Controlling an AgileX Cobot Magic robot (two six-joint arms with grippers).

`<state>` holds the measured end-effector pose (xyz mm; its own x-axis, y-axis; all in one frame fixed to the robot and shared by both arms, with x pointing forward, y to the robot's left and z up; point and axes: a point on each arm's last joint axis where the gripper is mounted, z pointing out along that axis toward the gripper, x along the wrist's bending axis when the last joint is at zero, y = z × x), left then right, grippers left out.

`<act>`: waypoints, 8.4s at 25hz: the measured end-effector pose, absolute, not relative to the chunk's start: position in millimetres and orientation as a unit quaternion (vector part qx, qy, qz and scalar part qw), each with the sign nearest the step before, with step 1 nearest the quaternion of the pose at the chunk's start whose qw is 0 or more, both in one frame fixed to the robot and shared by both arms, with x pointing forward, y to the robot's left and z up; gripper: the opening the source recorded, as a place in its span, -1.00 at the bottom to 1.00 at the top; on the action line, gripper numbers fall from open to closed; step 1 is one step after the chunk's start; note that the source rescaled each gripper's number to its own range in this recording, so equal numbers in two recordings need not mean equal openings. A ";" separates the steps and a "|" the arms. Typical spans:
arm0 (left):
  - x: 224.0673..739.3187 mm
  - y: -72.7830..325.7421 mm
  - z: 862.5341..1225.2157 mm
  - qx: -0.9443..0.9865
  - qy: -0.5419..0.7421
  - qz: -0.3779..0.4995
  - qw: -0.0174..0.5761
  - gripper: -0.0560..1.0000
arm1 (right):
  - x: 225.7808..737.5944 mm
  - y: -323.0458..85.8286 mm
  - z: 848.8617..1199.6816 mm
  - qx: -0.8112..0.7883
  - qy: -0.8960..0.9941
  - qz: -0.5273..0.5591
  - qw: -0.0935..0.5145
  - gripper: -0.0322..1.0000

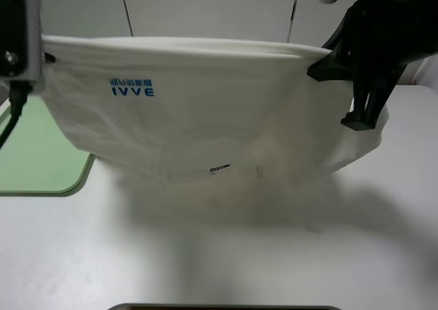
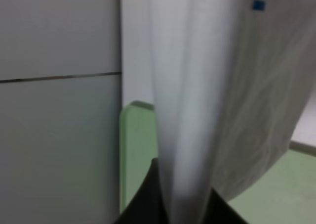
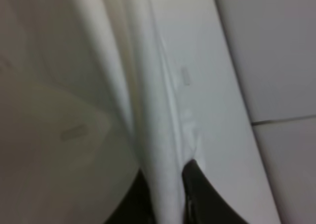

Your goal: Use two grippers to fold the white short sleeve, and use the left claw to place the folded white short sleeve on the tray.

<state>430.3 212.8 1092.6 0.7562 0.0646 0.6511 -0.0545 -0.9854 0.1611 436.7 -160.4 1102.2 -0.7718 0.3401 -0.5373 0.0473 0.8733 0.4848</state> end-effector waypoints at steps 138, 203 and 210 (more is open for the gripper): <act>586.4 184.2 979.5 0.898 0.078 0.400 0.167 -0.89 | 589.6 -217.3 1025.4 0.187 0.866 0.172 0.431 -0.85; 550.8 206.3 964.0 0.918 0.275 0.271 0.089 0.98 | 545.5 -230.1 1003.2 0.327 0.927 0.079 0.165 1.00; 528.5 224.3 1027.6 0.882 0.371 0.283 0.064 0.98 | 530.6 -232.4 1032.8 0.399 0.892 0.117 0.180 1.00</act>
<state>528.5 224.3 1027.6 0.5655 0.6903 0.4513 0.6177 -0.7171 0.3229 530.6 -232.4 1032.8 -0.6179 0.7528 -0.2270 0.6688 0.6550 0.3517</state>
